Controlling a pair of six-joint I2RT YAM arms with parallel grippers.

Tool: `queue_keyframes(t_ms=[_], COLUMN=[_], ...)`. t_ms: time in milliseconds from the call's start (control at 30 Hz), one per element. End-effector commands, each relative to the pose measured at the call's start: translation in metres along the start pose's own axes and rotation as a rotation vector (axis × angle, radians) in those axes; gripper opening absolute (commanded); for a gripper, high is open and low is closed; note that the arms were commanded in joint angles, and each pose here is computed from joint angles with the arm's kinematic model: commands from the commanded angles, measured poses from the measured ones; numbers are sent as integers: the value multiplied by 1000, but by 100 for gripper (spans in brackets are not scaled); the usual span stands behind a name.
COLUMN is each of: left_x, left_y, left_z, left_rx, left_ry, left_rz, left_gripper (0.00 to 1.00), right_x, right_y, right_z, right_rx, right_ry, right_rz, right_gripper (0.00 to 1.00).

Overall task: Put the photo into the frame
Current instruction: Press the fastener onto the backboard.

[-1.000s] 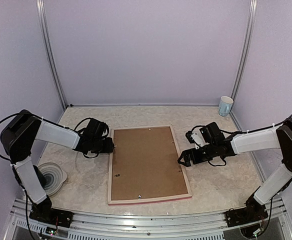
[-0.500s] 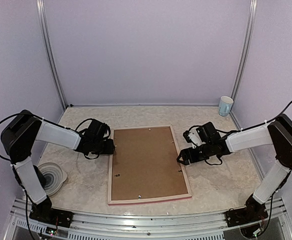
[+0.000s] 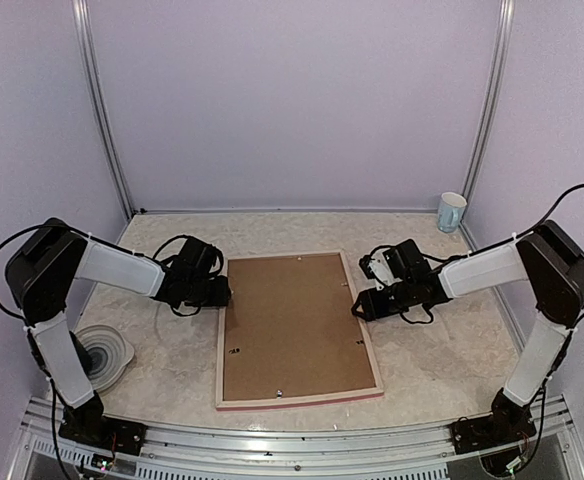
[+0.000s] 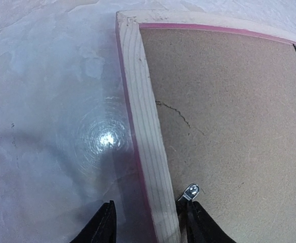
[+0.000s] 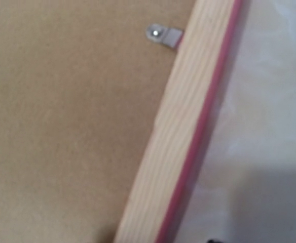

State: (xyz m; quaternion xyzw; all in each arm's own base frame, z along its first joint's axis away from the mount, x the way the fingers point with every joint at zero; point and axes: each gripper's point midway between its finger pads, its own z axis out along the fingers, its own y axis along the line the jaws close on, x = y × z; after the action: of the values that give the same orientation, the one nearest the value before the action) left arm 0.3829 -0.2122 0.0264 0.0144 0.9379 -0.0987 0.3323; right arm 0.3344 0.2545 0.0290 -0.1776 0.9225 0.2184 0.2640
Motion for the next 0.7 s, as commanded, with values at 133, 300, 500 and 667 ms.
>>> queue_keyframes(t_ms=[133, 300, 500, 667], left_x=[-2, -4, -4, -3], left_y=[3, 6, 10, 12], left_z=[1, 2, 4, 3], left_rx=[-62, -121, -164, -194], left_ry=[0, -12, -17, -20], left_rz=[44, 69, 77, 86], left_gripper=[44, 44, 44, 43], right_x=[15, 16, 18, 20], right_y=[-2, -1, -1, -3], right_z=[9, 11, 12, 11], right_rx=[34, 35, 43, 55], right_ry=[61, 66, 73, 77], right_rz=[-5, -13, -20, -26], right_gripper=[39, 34, 19, 14])
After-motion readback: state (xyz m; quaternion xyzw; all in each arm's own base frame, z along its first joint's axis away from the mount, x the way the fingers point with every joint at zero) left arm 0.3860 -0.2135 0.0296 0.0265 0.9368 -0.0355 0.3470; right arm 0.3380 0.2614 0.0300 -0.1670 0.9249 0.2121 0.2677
